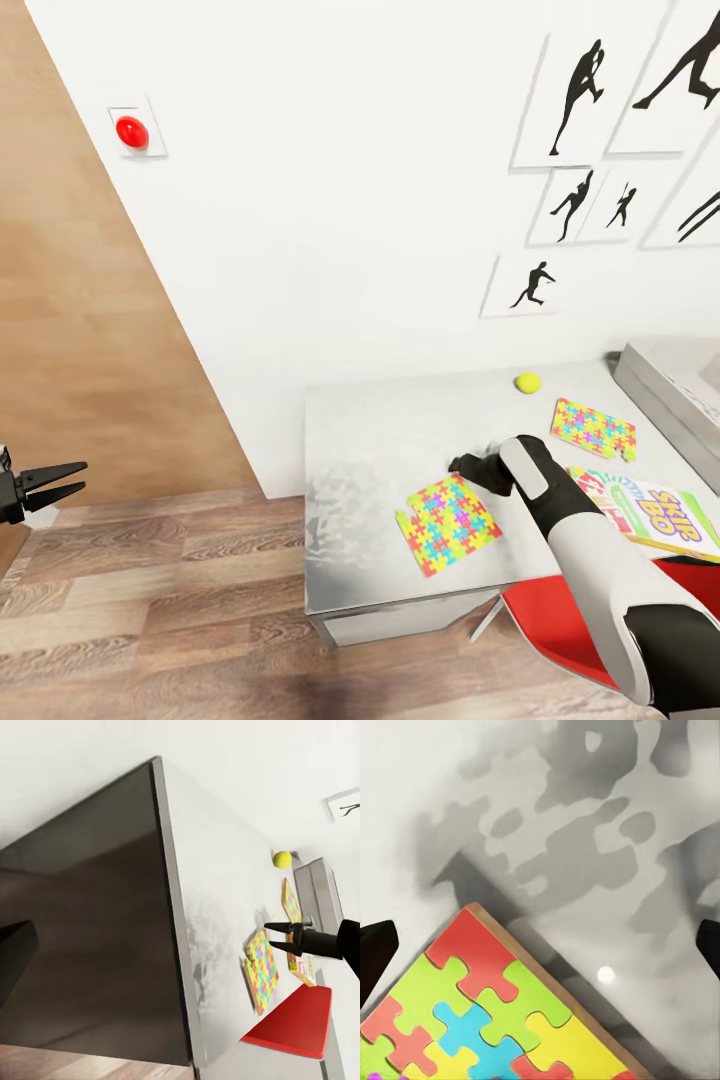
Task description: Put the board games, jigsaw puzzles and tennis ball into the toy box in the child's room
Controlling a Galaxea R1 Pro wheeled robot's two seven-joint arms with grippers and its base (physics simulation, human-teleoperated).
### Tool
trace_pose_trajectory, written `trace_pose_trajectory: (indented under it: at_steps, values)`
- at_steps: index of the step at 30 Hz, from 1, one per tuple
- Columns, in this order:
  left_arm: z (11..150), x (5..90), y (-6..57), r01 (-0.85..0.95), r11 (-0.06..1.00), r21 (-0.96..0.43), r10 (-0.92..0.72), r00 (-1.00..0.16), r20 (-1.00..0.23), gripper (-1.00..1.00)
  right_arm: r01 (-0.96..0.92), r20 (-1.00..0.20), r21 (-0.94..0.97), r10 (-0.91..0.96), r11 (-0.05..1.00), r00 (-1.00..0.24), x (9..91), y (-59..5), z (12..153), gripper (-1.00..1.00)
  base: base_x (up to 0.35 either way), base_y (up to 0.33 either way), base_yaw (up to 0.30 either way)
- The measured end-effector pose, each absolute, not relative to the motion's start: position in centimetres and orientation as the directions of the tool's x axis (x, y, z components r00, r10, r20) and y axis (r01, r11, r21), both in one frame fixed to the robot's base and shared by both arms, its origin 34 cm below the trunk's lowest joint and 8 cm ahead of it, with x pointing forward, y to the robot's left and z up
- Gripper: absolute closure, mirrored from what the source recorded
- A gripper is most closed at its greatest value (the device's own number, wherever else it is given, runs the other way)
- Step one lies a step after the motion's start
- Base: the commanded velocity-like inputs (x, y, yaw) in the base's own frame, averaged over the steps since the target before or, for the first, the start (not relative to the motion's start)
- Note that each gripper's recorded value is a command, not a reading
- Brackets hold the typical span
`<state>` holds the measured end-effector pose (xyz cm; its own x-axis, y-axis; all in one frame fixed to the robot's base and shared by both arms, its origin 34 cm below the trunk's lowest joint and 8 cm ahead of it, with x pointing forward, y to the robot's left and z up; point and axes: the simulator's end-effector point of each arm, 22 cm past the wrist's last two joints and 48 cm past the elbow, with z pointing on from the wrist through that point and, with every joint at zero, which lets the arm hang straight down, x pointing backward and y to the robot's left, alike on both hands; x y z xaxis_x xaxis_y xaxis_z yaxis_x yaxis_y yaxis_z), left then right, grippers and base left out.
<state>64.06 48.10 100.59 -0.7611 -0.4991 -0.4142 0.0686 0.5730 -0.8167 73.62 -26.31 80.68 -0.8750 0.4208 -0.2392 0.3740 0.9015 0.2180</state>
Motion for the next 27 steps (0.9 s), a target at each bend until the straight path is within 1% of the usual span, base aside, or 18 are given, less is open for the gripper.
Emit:
trace_pose_trajectory:
  at_steps: [10, 16, 27]
  values:
    - [100.6, 64.06, 48.1, 0.069, 0.573, -0.817, -0.499, -0.761, -0.414, -1.0, 0.366, -0.238, 0.222, 0.414, 0.904, -0.878, 73.37, -26.08, 80.71, -1.0, -0.001, 0.0, -0.001]
    - [100.57, 64.07, 48.1, 0.068, 0.573, -0.817, -0.499, -0.761, -0.414, -1.0, 0.366, -0.239, 0.224, 0.414, 0.903, -0.878, 73.37, -26.04, 80.69, -1.0, -0.094, 0.0, 0.0]
    - [100.67, 64.06, 48.1, 0.07, 0.573, -0.817, -0.499, -0.761, -0.415, -1.0, 0.363, -0.238, 0.224, 0.412, 0.905, -0.88, 73.29, -25.88, 80.71, -1.0, -0.034, 0.0, 0.0]
